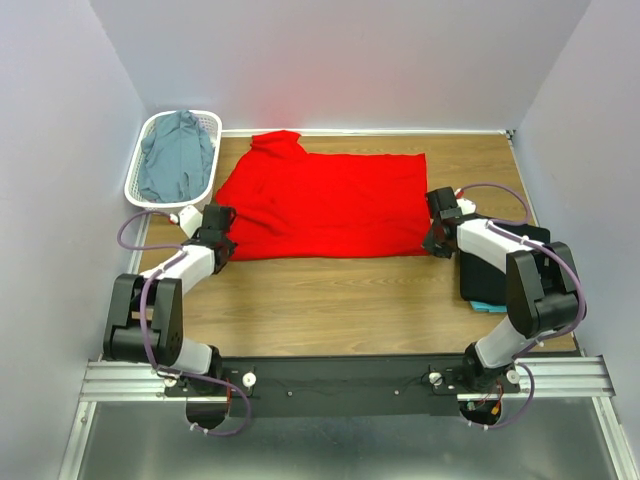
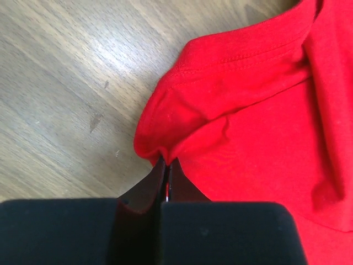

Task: Fold and stack the t-shirts
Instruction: Fold the tshirt

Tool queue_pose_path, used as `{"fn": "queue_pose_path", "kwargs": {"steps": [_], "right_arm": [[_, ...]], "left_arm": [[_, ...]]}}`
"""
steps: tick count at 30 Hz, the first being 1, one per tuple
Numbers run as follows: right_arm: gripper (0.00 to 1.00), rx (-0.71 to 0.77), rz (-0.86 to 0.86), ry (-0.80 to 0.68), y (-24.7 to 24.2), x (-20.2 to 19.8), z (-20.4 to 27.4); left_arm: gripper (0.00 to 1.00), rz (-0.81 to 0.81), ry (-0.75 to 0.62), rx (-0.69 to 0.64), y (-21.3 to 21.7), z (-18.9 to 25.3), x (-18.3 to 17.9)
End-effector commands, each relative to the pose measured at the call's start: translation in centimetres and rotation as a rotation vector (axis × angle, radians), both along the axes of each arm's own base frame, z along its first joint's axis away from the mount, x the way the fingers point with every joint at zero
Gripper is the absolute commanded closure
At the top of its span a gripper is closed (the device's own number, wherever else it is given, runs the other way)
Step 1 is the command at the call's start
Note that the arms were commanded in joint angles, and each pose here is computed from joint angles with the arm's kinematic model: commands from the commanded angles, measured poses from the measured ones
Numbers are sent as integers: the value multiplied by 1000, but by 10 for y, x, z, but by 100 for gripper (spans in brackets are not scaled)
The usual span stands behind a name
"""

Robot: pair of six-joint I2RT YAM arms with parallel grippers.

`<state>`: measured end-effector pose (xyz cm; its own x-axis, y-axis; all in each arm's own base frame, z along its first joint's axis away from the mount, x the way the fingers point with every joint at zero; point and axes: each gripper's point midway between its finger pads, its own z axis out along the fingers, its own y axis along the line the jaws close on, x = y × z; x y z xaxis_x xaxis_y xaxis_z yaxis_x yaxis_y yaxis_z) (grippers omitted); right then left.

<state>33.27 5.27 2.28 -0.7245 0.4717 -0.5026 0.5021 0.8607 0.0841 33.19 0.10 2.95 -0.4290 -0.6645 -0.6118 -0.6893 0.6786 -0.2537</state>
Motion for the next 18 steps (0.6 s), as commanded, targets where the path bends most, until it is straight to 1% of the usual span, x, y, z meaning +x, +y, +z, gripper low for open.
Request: {"fn": "queue_pose_path", "kwargs": {"steps": [1, 5, 7, 9, 13, 18], "right_arm": [[96, -3, -3, -56, -3, 7, 17], [100, 21, 12, -77, -1, -3, 25], [99, 31, 15, -66, -1, -13, 22], [99, 46, 19, -90, 0, -18, 29], [99, 87, 31, -85, 3, -37, 31], [99, 127, 37, -101, 5, -57, 48]], "left_arm": [[100, 25, -72, 17, 7, 30, 2], [100, 37, -125, 17, 10, 50, -6], [100, 44, -137, 19, 12, 56, -13], [100, 53, -145, 12, 12, 59, -21], [100, 77, -167, -15, 13, 65, -36], [100, 103, -205, -42, 14, 76, -55]]}}
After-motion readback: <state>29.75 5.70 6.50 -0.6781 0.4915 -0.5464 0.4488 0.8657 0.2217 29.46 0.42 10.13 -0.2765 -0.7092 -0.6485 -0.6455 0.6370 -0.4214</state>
